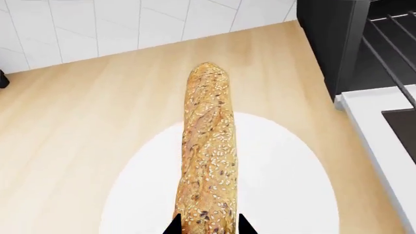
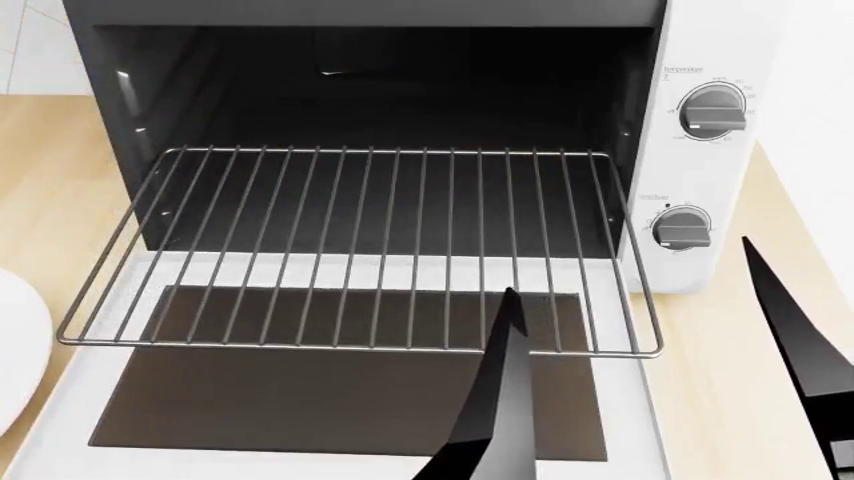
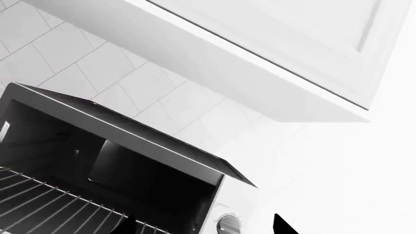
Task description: Pick the baguette from the rack and place it on the plate on the counter.
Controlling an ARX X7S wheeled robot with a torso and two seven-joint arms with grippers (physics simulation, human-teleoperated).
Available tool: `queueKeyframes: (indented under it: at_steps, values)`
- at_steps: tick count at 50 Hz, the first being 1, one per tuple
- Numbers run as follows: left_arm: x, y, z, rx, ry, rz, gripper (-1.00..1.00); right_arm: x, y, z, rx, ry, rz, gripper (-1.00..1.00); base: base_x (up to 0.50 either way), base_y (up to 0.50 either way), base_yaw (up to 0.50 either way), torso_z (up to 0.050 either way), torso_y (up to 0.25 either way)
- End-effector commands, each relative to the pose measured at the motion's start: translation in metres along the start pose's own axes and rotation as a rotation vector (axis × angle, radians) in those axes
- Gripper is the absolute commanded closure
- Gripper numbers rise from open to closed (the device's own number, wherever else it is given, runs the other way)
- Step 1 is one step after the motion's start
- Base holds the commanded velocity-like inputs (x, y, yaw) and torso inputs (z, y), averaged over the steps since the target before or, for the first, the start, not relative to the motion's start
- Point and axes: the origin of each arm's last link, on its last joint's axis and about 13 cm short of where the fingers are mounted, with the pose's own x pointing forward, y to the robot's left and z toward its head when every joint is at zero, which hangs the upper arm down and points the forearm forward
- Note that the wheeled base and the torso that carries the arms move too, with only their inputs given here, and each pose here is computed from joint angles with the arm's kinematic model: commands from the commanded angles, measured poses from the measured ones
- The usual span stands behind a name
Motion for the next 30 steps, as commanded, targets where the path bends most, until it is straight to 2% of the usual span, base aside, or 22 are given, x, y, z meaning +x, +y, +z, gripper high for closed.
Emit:
queueKeyframes:
  at_steps: [1,11,12,30]
  values:
    - [0.004,-0.003,-0.007,-0.007,0.017,0.0,1.0,0.0,0.0,0.0,-0.002,-0.002,0.001,-1.0,0.0,0.0,0.0,0.0,0.0]
    - [0.004,-0.003,-0.009,0.015,0.016,-0.005,1.0,0.0,0.0,0.001,-0.004,-0.005,0.001,-1.0,0.0,0.0,0.0,0.0,0.0]
    - [0.003,-0.003,-0.005,0.003,0.011,0.014,-1.0,0.001,0.0,0.001,-0.005,-0.004,0.001,-1.0,0.0,0.0,0.0,0.0,0.0]
    - [-0.017,-0.005,0.016,-0.016,-0.076,0.053,-1.0,-0.001,0.001,0.0,-0.002,-0.007,0.003,-1.0,0.0,0.0,0.0,0.0,0.0]
